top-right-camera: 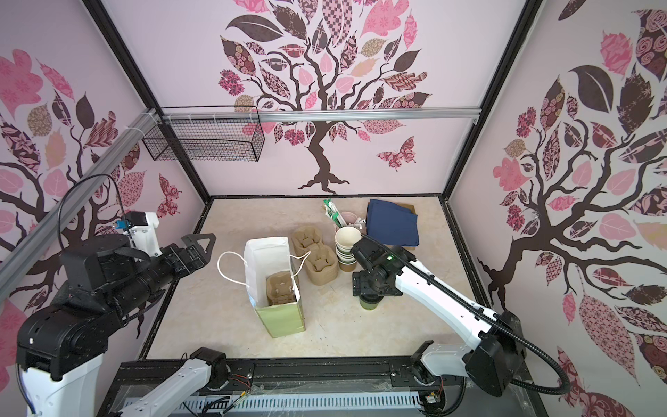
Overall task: Pack a coffee takeout order
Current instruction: Pick up the coffee cup at the middle-right of the table.
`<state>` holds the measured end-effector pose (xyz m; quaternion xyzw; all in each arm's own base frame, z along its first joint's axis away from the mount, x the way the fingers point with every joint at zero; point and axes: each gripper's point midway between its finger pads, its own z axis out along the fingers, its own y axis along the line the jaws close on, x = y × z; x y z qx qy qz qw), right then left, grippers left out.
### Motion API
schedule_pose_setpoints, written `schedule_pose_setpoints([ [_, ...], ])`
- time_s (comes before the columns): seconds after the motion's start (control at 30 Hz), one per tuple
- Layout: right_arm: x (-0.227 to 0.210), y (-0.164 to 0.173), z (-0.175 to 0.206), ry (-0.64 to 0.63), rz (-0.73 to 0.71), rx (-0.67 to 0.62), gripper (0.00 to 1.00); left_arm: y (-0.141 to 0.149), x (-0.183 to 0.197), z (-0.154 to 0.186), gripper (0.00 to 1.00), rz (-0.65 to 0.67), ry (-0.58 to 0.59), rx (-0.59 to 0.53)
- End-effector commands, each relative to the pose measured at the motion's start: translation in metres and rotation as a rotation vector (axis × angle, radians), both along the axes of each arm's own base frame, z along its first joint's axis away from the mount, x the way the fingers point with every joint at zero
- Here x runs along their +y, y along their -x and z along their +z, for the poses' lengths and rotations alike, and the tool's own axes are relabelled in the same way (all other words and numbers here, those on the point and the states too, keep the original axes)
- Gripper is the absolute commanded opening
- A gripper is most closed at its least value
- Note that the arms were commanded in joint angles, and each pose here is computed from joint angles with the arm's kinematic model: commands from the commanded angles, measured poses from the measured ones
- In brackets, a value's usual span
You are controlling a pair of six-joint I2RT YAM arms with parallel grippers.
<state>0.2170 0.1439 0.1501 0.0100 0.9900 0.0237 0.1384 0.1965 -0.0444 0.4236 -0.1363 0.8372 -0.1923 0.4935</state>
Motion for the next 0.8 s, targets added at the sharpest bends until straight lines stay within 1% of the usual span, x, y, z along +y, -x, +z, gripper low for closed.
schedule_pose_setpoints([
  [0.0, -0.001, -0.011, -0.005, 0.023, -0.014, -0.013, 0.96, -0.002, -0.004, 0.003, 0.98, -0.024, -0.004, -0.027],
  [0.2, -0.006, -0.013, -0.013, 0.034, -0.032, 0.007, 0.87, -0.002, -0.007, -0.003, 0.98, -0.031, 0.022, -0.013],
  [0.4, -0.002, -0.012, -0.018, 0.012, -0.028, 0.030, 0.86, -0.002, -0.007, -0.004, 0.98, -0.033, 0.022, -0.008],
  [0.57, -0.003, -0.009, -0.022, 0.017, -0.028, 0.045, 0.86, -0.004, -0.009, -0.006, 0.98, -0.038, 0.026, -0.003],
  [0.77, -0.004, -0.010, -0.023, 0.024, -0.028, 0.055, 0.79, -0.006, -0.010, -0.008, 0.98, -0.041, 0.025, 0.006],
])
